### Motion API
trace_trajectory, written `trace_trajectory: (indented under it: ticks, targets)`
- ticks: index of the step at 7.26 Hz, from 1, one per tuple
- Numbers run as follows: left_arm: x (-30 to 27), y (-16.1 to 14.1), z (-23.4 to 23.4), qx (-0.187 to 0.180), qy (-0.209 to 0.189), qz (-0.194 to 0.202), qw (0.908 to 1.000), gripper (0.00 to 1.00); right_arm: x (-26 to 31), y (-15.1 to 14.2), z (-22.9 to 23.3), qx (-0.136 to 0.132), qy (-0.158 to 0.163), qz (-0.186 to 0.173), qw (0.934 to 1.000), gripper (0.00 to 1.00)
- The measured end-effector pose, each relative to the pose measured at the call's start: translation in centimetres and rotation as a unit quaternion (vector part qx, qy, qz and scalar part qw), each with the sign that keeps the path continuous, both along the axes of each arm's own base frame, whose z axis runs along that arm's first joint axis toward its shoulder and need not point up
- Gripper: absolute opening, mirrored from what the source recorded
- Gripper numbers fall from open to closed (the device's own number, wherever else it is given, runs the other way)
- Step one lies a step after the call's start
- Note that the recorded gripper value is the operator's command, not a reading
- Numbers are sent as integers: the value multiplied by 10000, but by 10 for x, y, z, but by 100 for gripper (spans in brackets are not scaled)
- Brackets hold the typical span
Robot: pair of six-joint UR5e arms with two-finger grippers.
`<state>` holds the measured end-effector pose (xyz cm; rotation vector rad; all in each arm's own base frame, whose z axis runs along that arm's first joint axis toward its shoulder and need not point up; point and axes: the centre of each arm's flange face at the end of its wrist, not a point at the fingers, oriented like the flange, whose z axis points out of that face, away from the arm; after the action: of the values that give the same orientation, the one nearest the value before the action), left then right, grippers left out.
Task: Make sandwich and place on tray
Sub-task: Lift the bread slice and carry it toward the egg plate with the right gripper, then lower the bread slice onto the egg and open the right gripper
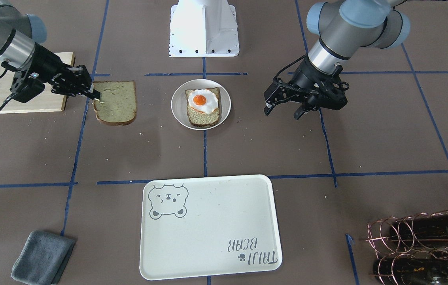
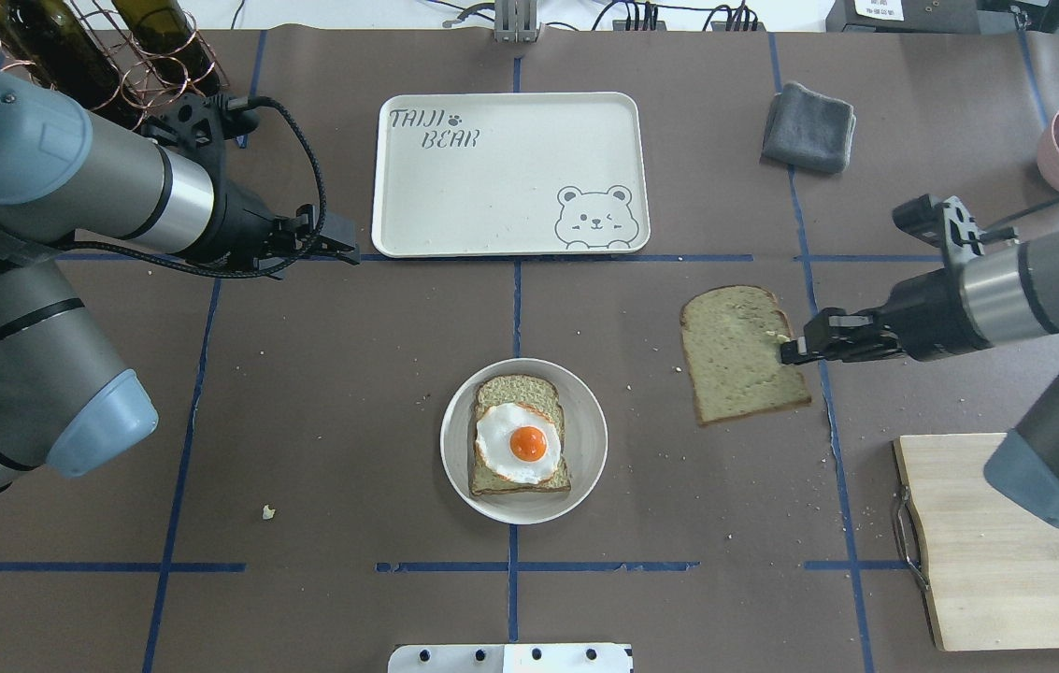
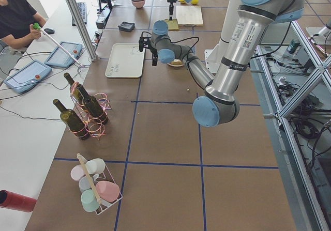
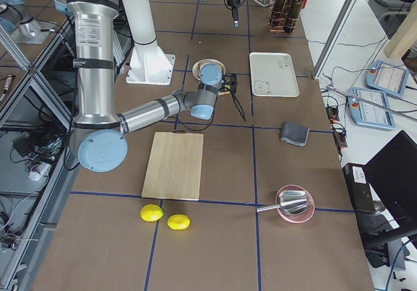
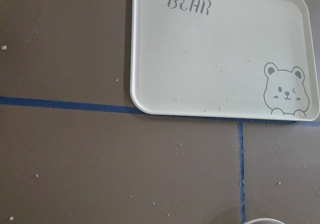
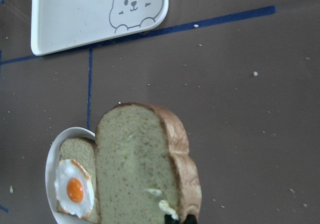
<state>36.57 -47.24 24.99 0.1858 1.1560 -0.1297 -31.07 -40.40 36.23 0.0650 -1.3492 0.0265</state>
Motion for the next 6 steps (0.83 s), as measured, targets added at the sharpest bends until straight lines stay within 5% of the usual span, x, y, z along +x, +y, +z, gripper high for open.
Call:
trace_trajectory:
  ticks: [3,6]
  targets:
    - [0,0,0,7,18,-1,10000,100,-120,25,-86,-141,71,166,9997,0]
    - [0,0,1,-6,17,1,10000,100,-181,54,-119,-217,328,266,9989,0]
